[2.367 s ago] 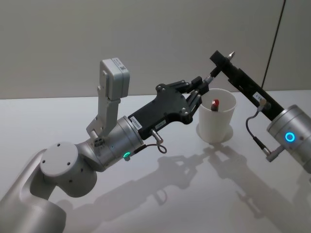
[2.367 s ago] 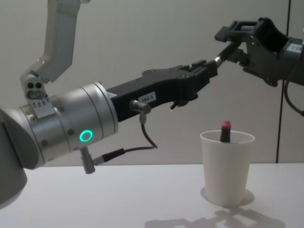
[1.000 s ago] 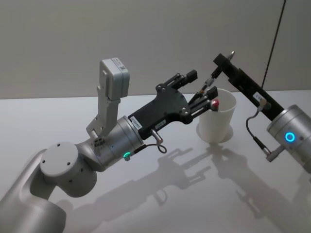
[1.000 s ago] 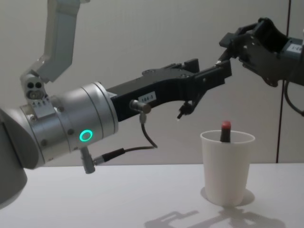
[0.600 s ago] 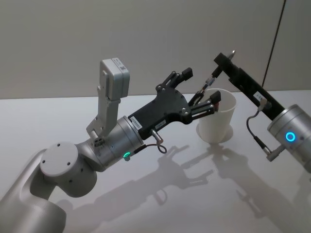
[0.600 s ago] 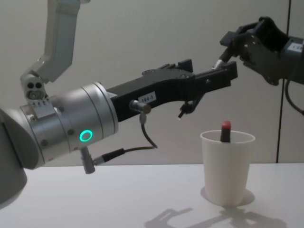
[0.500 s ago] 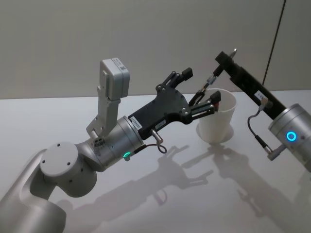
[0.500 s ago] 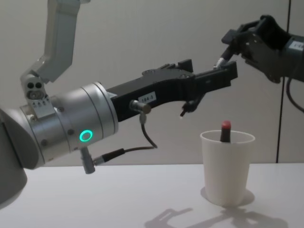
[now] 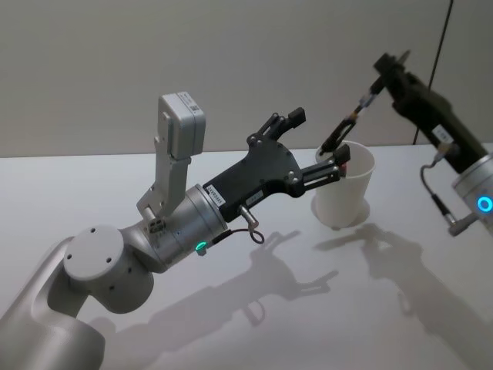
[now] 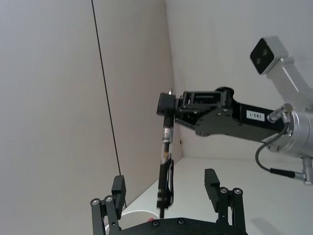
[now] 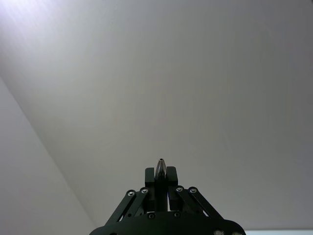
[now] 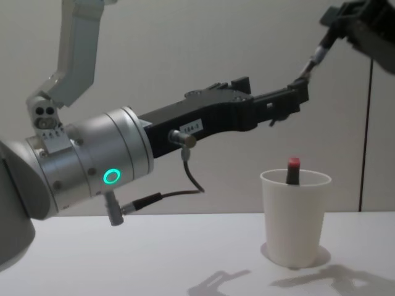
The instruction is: Place the pen into the pen holder.
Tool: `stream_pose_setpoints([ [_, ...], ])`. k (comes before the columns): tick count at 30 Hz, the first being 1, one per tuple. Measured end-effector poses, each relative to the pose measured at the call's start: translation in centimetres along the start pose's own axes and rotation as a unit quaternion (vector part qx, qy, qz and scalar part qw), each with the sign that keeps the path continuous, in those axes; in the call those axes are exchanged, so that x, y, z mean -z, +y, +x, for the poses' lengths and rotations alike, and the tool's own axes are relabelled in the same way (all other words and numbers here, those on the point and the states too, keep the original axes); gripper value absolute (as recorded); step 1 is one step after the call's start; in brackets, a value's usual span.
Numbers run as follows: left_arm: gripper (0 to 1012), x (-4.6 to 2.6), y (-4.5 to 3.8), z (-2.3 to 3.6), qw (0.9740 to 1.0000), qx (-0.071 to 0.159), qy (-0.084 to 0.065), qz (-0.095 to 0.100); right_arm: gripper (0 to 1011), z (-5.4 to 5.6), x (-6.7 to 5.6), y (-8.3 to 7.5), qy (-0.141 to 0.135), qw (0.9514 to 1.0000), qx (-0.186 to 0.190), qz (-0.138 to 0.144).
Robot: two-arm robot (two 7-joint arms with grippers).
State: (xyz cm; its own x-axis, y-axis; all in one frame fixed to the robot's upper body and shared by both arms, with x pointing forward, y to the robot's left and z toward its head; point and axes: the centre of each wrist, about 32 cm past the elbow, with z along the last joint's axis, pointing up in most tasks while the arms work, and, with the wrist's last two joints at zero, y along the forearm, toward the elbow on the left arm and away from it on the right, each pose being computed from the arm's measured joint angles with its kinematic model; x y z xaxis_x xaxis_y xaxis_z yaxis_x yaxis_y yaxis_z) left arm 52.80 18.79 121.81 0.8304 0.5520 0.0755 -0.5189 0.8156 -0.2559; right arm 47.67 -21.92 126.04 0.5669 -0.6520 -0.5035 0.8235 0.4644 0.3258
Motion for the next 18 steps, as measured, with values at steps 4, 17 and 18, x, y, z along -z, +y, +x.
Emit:
stream_pose_setpoints([
  [4,1001,0.0,0.0,0.0,1.0,0.0,0.0,0.0,132,0.3,-0.7,-0.2,-0.042,0.9988,0.003,0.023],
  [17,1001,0.0,0.0,0.0,1.0,0.0,0.0,0.0,132,1.0,-2.2,-0.5,-0.16,0.9851,0.019,0.06],
  [18,1001,0.0,0.0,0.0,1.0,0.0,0.0,0.0,132,1.1,-2.3,-0.6,-0.171,0.9833,0.02,0.061],
])
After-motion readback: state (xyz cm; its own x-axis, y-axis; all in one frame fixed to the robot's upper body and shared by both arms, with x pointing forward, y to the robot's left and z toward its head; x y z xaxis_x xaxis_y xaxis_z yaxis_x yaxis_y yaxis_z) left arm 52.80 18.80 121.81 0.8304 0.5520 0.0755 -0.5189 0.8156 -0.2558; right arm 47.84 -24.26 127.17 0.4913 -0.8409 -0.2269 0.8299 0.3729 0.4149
